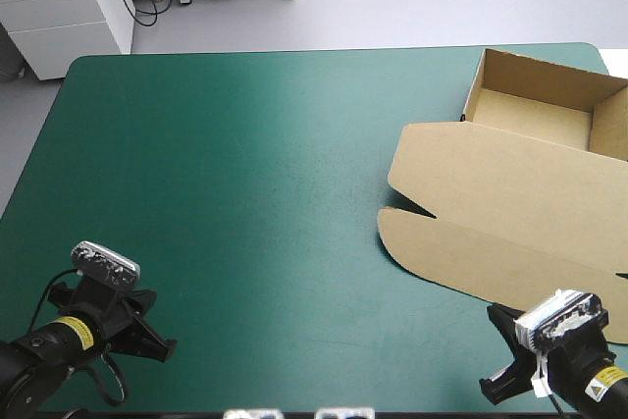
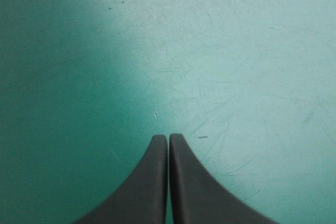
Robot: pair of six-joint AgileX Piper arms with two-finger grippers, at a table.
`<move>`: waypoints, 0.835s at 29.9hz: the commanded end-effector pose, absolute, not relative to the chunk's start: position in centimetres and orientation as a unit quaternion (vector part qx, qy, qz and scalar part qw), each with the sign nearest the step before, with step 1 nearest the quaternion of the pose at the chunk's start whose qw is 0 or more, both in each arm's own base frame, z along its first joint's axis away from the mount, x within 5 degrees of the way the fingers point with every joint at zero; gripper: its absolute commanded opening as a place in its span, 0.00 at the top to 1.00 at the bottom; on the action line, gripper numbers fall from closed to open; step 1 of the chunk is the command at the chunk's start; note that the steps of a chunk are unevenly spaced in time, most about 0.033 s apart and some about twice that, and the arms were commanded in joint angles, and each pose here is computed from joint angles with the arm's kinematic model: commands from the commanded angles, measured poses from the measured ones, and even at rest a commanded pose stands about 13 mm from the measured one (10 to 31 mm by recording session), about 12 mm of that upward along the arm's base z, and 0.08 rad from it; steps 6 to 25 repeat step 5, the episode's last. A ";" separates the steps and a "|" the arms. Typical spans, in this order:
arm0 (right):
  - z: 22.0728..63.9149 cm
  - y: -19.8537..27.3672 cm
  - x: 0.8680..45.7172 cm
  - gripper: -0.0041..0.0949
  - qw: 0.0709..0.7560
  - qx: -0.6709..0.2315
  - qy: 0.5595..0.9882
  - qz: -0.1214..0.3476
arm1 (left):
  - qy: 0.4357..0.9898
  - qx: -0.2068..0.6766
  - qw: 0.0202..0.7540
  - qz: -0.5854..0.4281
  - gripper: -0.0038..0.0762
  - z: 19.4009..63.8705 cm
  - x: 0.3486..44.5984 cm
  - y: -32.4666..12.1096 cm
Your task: Fold the box
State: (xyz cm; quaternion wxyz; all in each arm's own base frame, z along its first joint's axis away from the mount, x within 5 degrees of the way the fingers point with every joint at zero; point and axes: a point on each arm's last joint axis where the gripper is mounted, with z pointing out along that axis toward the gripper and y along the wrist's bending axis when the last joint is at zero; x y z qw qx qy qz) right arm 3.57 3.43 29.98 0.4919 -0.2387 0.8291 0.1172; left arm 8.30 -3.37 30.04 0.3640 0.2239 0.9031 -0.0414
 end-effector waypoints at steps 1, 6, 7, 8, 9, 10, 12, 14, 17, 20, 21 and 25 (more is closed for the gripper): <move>30.0 3.3 3.8 0.98 0.516 -0.231 0.817 0.112 | 0.892 0.219 0.391 -0.059 0.96 31.0 8.5 -3.7; 29.5 3.3 3.9 0.98 0.508 -0.232 0.822 0.111 | 0.893 0.221 0.388 -0.057 0.96 31.0 8.5 -3.7; 29.5 3.3 3.9 0.98 0.508 -0.232 0.822 0.111 | 0.893 0.221 0.388 -0.057 0.96 31.0 8.5 -3.7; 29.5 3.3 3.9 0.98 0.508 -0.232 0.822 0.111 | 0.893 0.221 0.388 -0.057 0.96 31.0 8.5 -3.7; 29.5 3.3 3.9 0.98 0.508 -0.232 0.822 0.111 | 0.893 0.221 0.388 -0.057 0.96 31.0 8.5 -3.7; 29.5 3.3 3.9 0.98 0.508 -0.232 0.822 0.111 | 0.893 0.221 0.388 -0.057 0.96 31.0 8.5 -3.7; 29.5 3.3 3.9 0.98 0.508 -0.232 0.822 0.111 | 0.893 0.221 0.388 -0.057 0.96 31.0 8.5 -3.7; 29.5 3.3 3.9 0.98 0.508 -0.232 0.822 0.111 | 0.893 0.221 0.388 -0.057 0.96 31.0 8.5 -3.7; 29.5 3.3 3.9 0.98 0.508 -0.232 0.822 0.111 | 0.893 0.221 0.388 -0.057 0.96 31.0 8.5 -3.7; 29.5 3.3 3.9 0.98 0.508 -0.232 0.822 0.111 | 0.893 0.221 0.388 -0.057 0.96 31.0 8.5 -3.7; 29.5 3.3 3.9 0.98 0.508 -0.232 0.822 0.111 | 0.893 0.221 0.388 -0.057 0.96 31.0 8.5 -3.7; 29.5 3.3 3.9 0.98 0.508 -0.232 0.822 0.111 | 0.893 0.221 0.388 -0.057 0.96 31.0 8.5 -3.7</move>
